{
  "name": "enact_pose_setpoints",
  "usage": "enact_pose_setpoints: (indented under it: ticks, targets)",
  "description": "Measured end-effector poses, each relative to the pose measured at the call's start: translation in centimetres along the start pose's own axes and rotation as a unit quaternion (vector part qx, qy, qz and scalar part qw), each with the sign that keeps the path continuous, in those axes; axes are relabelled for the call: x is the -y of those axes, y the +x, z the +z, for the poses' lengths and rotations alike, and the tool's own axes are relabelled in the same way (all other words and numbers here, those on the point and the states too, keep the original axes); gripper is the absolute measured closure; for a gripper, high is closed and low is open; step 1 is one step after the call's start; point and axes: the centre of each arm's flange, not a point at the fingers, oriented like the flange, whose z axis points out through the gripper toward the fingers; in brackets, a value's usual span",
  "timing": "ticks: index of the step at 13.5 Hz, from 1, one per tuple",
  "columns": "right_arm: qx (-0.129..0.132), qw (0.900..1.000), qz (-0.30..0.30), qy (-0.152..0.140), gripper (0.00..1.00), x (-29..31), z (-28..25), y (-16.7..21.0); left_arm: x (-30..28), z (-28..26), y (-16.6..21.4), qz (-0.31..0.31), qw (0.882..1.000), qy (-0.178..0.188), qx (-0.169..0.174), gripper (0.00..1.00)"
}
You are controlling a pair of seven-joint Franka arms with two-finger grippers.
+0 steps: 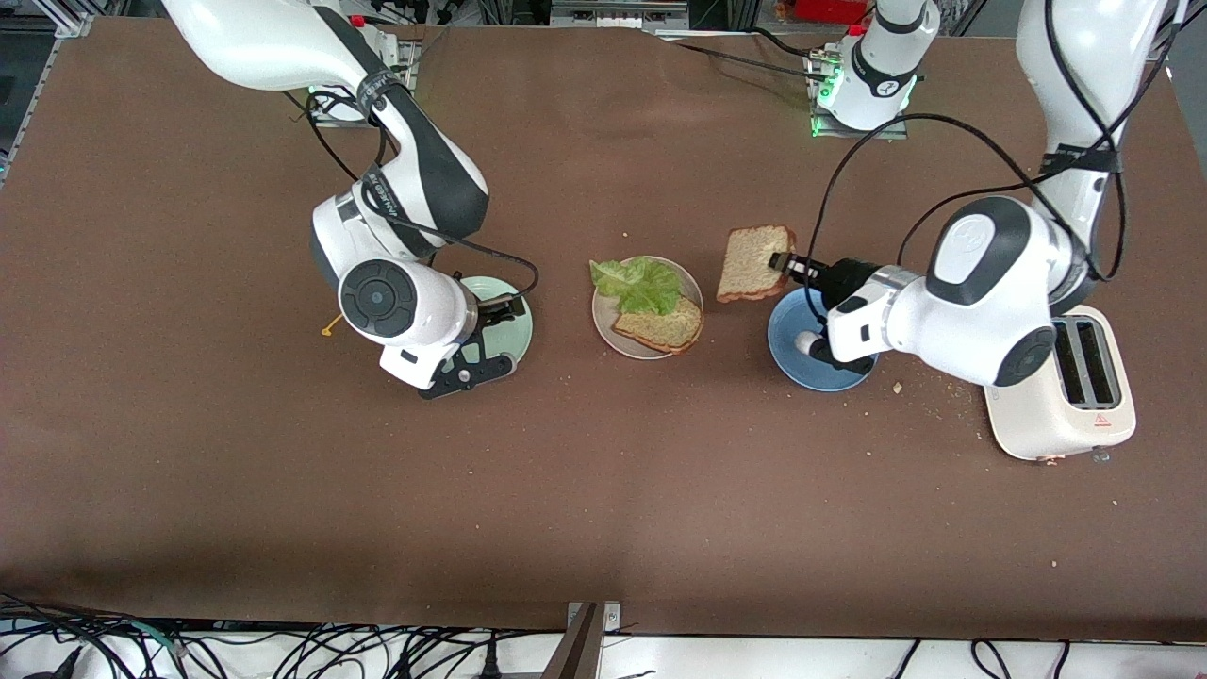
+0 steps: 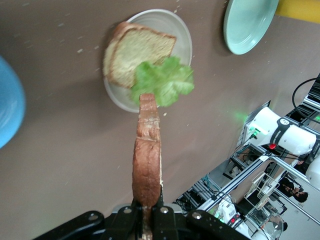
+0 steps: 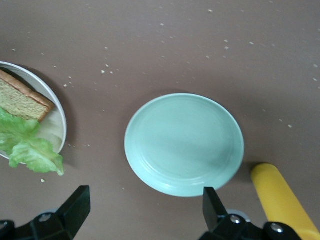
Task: Make sandwich in beige plate with both arms
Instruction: 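Withdraw the right gripper while the left gripper lays toast on lettuce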
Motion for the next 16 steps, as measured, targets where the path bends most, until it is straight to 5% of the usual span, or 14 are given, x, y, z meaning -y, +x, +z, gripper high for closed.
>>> enact_pose_setpoints:
  ticks: [3,8,16]
  targets:
    - [0.006,1.000,0.017,0.002,0.00,-5.2,-2.8,-0.7,-2.2,4.5,2.5,0.021,1.000,-0.011,-0.001,0.92]
    - [0.008,0.999,0.034,0.010,0.00,-13.0,-6.3,-2.2,1.5,6.3,5.6,0.094,0.987,-0.130,-0.026,0.92]
    - [-0.061,0.997,0.036,-0.010,0.00,-18.4,-12.4,-7.5,7.6,12.2,8.9,0.170,0.965,-0.195,-0.052,0.92]
